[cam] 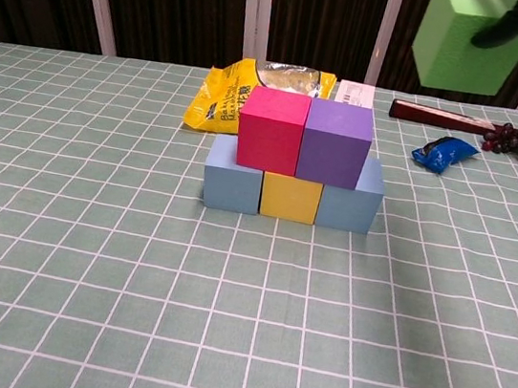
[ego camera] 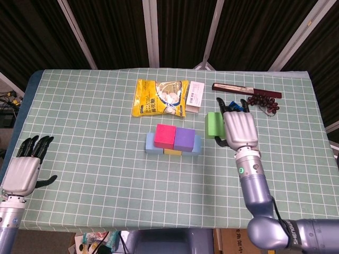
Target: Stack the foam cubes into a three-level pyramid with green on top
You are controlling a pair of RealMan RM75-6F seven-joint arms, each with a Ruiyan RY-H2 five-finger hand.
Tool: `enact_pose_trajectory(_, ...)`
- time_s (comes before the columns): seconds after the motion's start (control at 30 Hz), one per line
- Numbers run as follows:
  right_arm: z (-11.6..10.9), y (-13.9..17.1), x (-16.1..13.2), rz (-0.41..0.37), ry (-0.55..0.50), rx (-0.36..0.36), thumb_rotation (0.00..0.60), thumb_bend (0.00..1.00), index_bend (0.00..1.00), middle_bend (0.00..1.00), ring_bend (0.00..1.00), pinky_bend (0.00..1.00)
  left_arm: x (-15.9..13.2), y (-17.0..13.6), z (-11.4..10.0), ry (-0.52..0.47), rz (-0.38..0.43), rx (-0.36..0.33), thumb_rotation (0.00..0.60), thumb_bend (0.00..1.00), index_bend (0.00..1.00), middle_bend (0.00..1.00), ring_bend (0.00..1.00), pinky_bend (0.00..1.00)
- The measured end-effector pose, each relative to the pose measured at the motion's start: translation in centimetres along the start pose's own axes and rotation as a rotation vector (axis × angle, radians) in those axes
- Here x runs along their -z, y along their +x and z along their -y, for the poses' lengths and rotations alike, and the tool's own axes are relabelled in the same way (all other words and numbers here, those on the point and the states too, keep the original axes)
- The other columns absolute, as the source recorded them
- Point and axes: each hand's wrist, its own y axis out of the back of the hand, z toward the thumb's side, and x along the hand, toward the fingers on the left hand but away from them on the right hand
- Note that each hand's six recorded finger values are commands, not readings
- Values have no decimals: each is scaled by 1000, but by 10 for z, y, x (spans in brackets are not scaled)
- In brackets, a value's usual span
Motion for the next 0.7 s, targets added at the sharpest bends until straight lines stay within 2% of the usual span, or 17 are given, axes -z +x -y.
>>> enact_pose_trajectory(0.13, 8, 2, -33, -25, -14, -22, 600, 405, 0, 475, 310, 0, 3, 0, 1, -15, -7, 9, 600, 128, 0, 63, 20, 0)
enact_pose_trajectory(0.4, 22, -2, -68, -27, 9, -27, 600, 406, 0, 475, 310, 0, 6, 1, 2, -38, -16, 26, 600, 128, 0, 63, 20, 0)
enact_pose_trajectory(0.7, 15, -17, -95, 65, 98, -1, 600, 406, 0, 496, 310, 0, 9, 2, 4, -42, -22, 43, 600, 128, 0, 62, 20, 0)
